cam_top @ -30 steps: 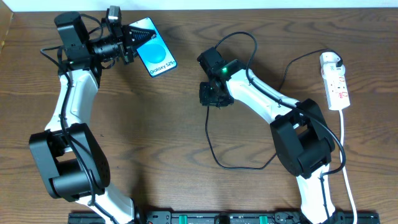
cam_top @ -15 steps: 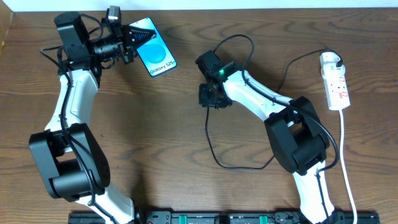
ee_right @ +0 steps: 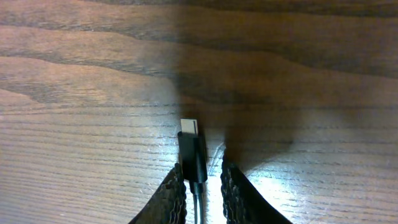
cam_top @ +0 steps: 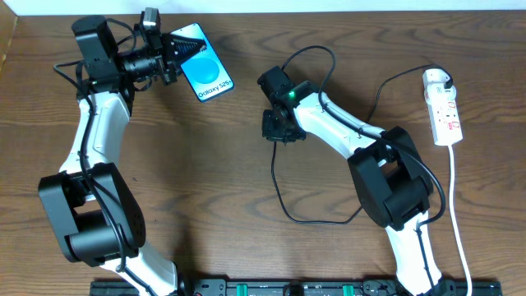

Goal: Plug charger to phone and switch on socket
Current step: 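Grasp the USB-C plug end of the cable with the right gripper, then lift the plug and carry it toward the phone's bottom port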

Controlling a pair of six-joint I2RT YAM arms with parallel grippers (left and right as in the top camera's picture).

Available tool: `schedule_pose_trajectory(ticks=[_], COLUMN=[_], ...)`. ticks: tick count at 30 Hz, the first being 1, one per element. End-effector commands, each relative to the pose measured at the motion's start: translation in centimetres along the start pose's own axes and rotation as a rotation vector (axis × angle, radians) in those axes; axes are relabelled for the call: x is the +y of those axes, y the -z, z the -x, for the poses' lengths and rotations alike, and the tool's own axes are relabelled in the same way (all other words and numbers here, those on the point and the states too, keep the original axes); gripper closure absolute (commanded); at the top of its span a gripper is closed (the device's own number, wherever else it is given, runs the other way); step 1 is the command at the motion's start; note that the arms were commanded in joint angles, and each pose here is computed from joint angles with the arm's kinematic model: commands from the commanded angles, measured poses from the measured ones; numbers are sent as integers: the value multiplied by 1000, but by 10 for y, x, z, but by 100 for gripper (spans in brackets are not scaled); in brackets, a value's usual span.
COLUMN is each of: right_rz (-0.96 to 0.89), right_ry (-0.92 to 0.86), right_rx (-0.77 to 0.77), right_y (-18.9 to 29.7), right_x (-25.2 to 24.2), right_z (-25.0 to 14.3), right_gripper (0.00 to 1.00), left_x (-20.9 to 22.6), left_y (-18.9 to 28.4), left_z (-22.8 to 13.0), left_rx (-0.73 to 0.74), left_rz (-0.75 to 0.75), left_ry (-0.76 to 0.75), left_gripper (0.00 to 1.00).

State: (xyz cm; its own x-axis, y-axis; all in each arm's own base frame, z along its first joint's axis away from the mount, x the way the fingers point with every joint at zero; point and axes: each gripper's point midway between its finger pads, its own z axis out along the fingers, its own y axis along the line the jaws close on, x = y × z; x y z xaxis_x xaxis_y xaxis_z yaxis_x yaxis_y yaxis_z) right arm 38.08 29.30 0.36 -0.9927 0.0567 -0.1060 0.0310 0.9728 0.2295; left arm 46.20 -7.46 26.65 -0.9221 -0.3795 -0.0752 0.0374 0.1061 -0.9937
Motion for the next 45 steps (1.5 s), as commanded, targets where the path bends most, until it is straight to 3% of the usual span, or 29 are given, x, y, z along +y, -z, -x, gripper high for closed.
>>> schedule_pose_trajectory(ticks=[1,11,17,25,36,45], right_rz=[-86,-144,-160,-37,348,527], right_ry=[25,50,52,264,371,499], right_rx=[16,4,-5,-27,-90,-164], right_y=[-20,-19,-19,-10,90,175], right_x=[-11,-13,-18,1,31,30], right_z=[-11,-17,-14,6,36,33], right_gripper=[79,76,99,99,99,99], left_x=[-15,-15,-15,-15,-15,-15], left_y=[4,4,4,4,4,4], left_z=[-3,-3,-3,-3,-4,-4], left_rx=[19,20,19,19,23,23], left_rz=[-21,-21,-21,-21,-23,-23], left_ry=[-46,-46,-47,-47,-45,-46], left_gripper=[93,93,93,93,93,93])
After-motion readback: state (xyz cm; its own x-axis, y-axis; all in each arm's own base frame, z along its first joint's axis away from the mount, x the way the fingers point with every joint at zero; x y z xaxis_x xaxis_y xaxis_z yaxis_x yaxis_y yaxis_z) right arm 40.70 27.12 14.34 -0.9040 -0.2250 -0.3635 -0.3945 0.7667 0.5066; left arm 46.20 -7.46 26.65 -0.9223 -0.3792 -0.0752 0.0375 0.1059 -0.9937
